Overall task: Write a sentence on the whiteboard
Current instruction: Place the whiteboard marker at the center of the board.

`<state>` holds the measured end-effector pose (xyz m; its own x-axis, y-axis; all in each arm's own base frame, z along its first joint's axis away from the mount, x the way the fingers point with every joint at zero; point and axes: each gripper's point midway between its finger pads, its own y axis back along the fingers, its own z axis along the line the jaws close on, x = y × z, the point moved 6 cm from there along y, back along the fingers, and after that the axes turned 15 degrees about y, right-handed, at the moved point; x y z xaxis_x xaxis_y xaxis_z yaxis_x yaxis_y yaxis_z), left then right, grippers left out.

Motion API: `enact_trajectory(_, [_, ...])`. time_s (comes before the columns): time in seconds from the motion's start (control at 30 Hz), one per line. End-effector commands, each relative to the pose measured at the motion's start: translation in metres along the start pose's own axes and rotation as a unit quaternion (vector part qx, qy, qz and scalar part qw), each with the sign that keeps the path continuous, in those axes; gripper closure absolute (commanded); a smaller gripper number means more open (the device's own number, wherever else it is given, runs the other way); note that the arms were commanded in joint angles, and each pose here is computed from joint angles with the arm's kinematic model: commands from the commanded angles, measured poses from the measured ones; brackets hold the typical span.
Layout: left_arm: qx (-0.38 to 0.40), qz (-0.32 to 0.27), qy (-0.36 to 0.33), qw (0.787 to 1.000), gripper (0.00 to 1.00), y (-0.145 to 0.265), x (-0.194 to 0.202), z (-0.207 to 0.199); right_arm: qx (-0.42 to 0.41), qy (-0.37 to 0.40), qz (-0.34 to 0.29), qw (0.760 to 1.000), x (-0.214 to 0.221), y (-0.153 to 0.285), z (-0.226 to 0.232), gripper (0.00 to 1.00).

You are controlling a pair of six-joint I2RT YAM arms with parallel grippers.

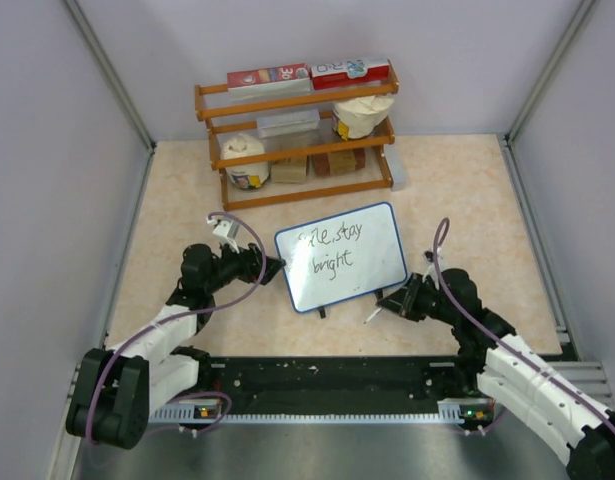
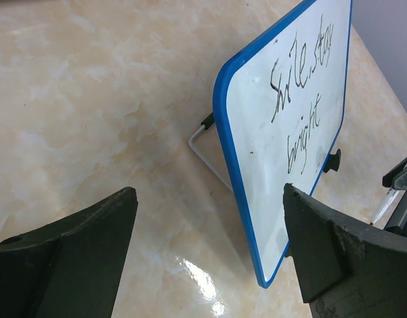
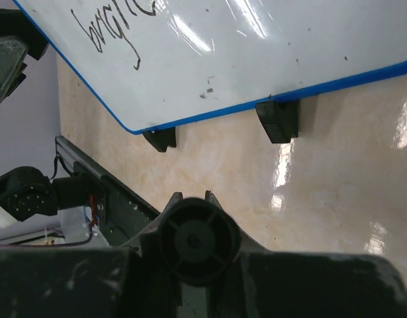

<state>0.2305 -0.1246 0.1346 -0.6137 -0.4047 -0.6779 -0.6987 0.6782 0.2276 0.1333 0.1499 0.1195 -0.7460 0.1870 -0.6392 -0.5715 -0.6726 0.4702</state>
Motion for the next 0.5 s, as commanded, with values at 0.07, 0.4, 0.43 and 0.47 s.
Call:
enact_trajectory(0.07, [0.012, -0.022, -0.017, 1.0, 0.06, 0.001, -0.007, -0.005, -0.008, -0.055, 0.022, 0.998, 0.016, 0.005, -0.009, 1.0])
enact_trajectory(0.4, [0.016, -0.021, -0.016, 1.0, 0.06, 0.002, -0.006, -0.005, 0.003, -0.076, 0.044, 0.996, 0.027, 0.007, -0.02, 1.0])
enact_trajectory(0.43, [0.015, -0.022, -0.016, 1.0, 0.06, 0.002, -0.007, -0.005, 0.005, -0.078, 0.044, 0.996, 0.027, 0.006, -0.021, 1.0])
enact_trajectory(0.47, [0.013, -0.023, -0.016, 1.0, 0.06, 0.002, -0.006, -0.005, 0.007, -0.081, 0.046, 0.996, 0.028, 0.006, -0.022, 0.98])
